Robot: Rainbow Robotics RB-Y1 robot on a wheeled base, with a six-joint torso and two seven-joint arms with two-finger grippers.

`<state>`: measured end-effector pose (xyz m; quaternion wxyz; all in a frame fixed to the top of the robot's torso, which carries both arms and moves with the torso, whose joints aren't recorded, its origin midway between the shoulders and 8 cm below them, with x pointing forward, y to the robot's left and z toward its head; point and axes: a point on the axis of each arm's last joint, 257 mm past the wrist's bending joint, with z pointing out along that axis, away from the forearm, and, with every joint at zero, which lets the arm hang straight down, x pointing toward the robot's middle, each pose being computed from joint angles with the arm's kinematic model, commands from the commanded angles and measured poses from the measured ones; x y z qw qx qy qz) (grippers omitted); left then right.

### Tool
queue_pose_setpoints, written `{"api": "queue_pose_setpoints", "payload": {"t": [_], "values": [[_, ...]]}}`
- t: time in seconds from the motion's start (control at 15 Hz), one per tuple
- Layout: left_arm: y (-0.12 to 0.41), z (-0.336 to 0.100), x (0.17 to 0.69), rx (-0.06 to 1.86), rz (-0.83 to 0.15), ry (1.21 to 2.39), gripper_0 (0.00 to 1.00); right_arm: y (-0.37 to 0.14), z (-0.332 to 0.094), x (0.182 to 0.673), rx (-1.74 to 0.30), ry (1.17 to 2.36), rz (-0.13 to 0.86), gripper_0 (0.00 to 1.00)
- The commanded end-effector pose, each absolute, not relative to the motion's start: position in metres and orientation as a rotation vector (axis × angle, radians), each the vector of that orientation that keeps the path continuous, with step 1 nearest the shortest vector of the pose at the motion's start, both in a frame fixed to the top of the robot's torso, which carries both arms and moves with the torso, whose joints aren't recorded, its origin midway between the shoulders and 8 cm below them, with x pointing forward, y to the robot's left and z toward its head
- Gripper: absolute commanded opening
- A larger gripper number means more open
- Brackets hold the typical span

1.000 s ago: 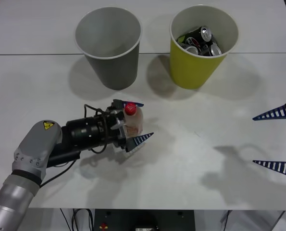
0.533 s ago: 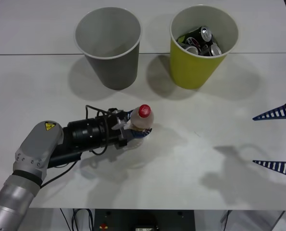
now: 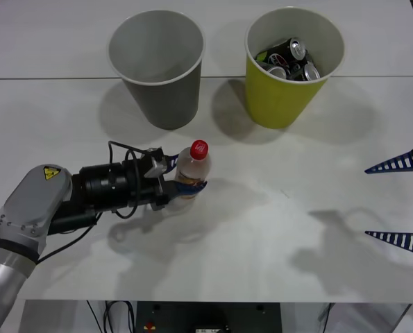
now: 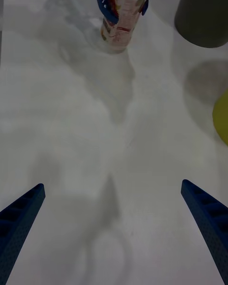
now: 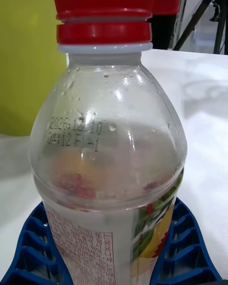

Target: Put the can into the green bin and the plastic bottle into the gray bin

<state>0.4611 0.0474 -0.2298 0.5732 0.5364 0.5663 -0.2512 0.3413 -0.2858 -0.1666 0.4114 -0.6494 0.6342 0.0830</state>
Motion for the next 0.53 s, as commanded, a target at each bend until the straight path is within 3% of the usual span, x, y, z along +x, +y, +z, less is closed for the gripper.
{"api": "queue_pose_setpoints", "payload": {"t": [0.07,0.4,0.53], "values": [[0.066,-0.222,0.460,1.278,-0.588,1.383,0.00,-0.286,-0.167,0.341,-1.634,1.596,0.209,1.00],[0.104,-0.215,0.446,1.287,-0.592,1.500,0.00,-0.286,-0.167,0.341,-1.634,1.596,0.209,1.00],[0.125,-0.212,0.439,1.308,-0.509,1.568,0.00,-0.286,-0.167,0.341,-1.634,1.596,0.209,1.00]]}}
